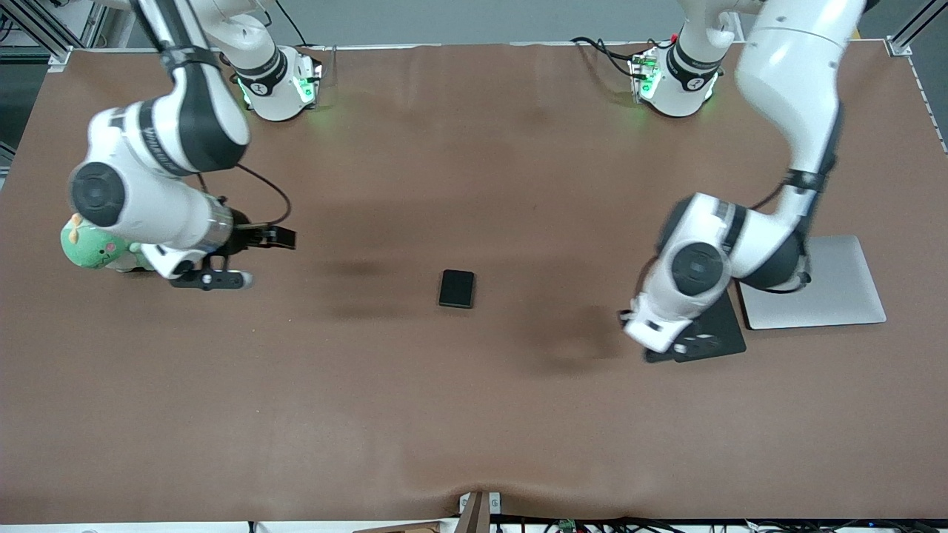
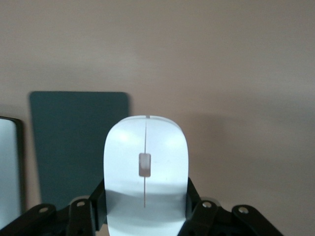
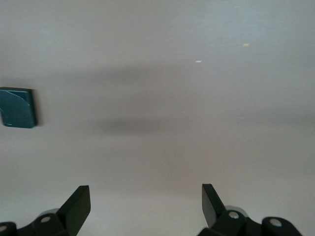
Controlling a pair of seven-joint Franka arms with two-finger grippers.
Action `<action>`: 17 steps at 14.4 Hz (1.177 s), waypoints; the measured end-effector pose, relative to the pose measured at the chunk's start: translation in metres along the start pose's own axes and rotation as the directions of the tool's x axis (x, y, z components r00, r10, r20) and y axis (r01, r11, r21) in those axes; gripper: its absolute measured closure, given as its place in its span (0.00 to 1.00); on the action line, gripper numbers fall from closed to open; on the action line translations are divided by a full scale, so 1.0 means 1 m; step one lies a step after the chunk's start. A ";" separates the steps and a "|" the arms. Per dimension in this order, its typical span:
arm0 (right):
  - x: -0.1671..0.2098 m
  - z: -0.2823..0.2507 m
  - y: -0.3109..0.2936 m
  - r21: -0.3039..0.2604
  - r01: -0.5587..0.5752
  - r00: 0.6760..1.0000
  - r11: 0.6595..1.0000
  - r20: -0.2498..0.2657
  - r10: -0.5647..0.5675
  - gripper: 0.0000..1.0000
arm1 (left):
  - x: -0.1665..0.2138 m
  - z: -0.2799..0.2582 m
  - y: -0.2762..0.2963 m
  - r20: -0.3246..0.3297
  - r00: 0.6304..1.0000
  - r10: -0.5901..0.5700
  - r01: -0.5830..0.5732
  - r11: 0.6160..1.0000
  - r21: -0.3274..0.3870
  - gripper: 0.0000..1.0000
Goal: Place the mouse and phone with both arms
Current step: 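Lower the mouse onto the pad while the right gripper reaches the phone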
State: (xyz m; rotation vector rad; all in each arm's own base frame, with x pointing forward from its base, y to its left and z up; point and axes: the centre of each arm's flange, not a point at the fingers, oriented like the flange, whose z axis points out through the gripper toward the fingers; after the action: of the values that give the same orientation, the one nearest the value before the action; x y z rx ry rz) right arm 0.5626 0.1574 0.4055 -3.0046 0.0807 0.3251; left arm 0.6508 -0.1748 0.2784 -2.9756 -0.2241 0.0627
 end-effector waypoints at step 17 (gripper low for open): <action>-0.008 0.087 -0.137 0.058 -0.066 0.995 0.996 -0.067 0.070 0.00 | -0.001 0.113 -0.106 0.032 0.998 0.049 -0.047 0.996 -0.070 0.39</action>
State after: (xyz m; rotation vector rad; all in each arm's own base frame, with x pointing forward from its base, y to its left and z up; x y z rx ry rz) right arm 0.5458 0.3045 0.3386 -2.9628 0.1952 0.2211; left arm 0.6282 -0.0541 0.1834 -3.0513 -0.1624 0.1125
